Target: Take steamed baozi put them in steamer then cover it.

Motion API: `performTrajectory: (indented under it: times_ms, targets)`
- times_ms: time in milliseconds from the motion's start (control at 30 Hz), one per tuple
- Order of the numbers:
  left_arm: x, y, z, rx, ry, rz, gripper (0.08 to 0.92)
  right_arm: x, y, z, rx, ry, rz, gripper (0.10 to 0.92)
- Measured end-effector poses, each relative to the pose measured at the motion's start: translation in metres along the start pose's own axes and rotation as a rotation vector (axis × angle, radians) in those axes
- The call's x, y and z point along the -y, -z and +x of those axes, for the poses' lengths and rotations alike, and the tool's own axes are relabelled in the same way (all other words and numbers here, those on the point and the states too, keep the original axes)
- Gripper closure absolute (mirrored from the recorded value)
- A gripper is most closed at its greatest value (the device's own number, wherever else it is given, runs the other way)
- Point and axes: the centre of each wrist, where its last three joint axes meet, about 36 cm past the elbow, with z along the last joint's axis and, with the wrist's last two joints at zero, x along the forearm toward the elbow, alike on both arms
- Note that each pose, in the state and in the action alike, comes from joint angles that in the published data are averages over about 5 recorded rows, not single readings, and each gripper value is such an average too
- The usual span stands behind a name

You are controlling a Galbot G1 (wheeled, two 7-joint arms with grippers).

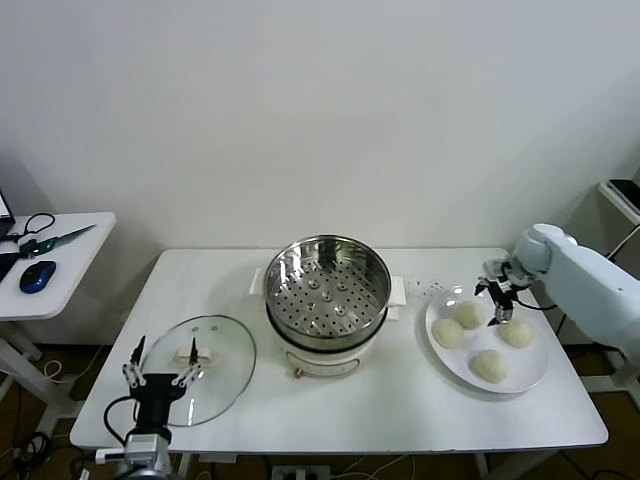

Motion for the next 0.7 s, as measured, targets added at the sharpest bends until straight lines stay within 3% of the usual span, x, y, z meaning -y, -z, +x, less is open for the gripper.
performTrajectory:
  times_ms: [367,700]
  targets:
    - [0.0,-0.004,-0.002,-0.009,-0.002,-0.003,0.177,0.008,0.013,-0.016,-0.003,0.023,0.004,0.205]
    - [0.0,-0.005,-0.002,-0.014,-0.002,-0.003,0.177,0.012,0.014,-0.016,0.0,0.034,0.002,0.342]
